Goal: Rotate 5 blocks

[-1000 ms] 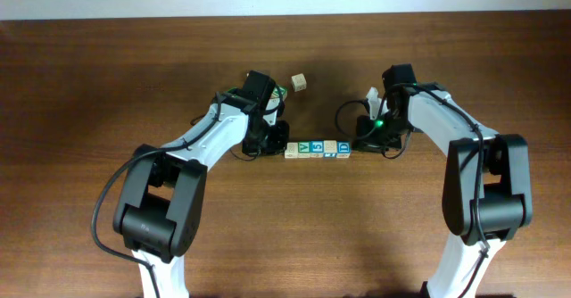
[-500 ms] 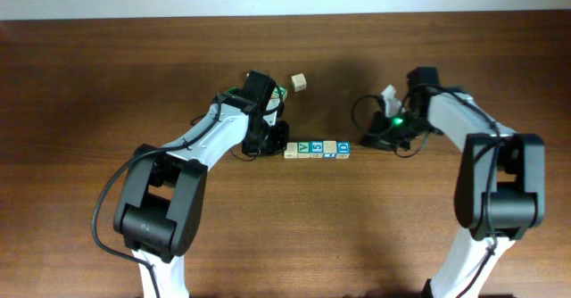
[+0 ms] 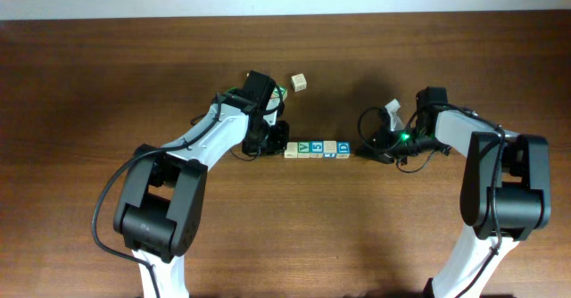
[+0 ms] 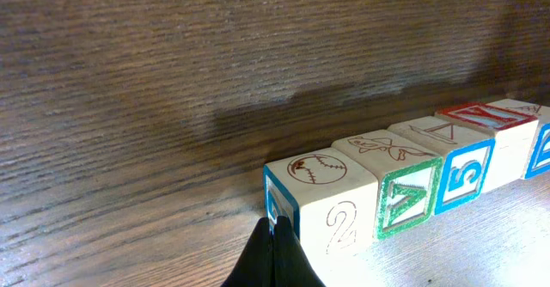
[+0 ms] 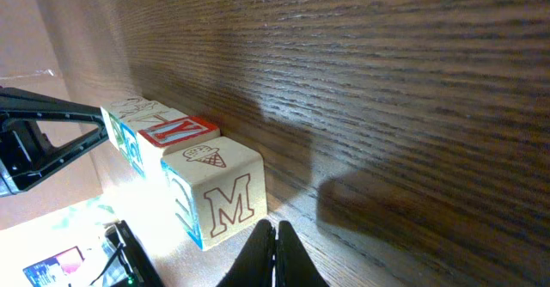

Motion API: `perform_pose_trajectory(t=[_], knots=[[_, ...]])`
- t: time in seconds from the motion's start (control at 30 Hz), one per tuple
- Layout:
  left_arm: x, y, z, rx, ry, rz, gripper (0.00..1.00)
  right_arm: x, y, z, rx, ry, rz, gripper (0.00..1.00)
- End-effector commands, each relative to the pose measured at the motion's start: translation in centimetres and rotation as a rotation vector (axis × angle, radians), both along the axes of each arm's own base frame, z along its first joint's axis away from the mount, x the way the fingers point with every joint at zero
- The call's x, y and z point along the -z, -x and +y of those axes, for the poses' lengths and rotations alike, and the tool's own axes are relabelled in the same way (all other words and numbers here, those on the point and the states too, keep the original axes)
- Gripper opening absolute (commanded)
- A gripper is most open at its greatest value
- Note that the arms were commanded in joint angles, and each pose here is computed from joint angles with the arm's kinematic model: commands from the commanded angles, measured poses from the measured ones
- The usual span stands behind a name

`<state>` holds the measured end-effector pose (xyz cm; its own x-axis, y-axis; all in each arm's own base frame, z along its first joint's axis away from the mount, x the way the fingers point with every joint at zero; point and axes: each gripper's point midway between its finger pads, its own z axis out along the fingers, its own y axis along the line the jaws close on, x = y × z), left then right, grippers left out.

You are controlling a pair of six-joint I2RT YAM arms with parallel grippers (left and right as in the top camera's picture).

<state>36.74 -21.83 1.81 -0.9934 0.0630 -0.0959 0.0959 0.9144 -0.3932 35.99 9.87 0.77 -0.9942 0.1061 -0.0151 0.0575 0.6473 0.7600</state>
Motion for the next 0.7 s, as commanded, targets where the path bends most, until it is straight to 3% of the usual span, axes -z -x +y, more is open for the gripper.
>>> perform_pose_trajectory(t=[0.0,0.67], knots=[[0.89,0.2,0.19,0.008,-0.003,0.013,0.0,0.19,0.25,0.5,-0.01,-0.027,0.004,0.05],[0.84,-0.24,0.34,0.001,-0.001,-0.001,0.0,0.5,-0.13,0.97,-0.013,-0.016,-0.011,0.05]])
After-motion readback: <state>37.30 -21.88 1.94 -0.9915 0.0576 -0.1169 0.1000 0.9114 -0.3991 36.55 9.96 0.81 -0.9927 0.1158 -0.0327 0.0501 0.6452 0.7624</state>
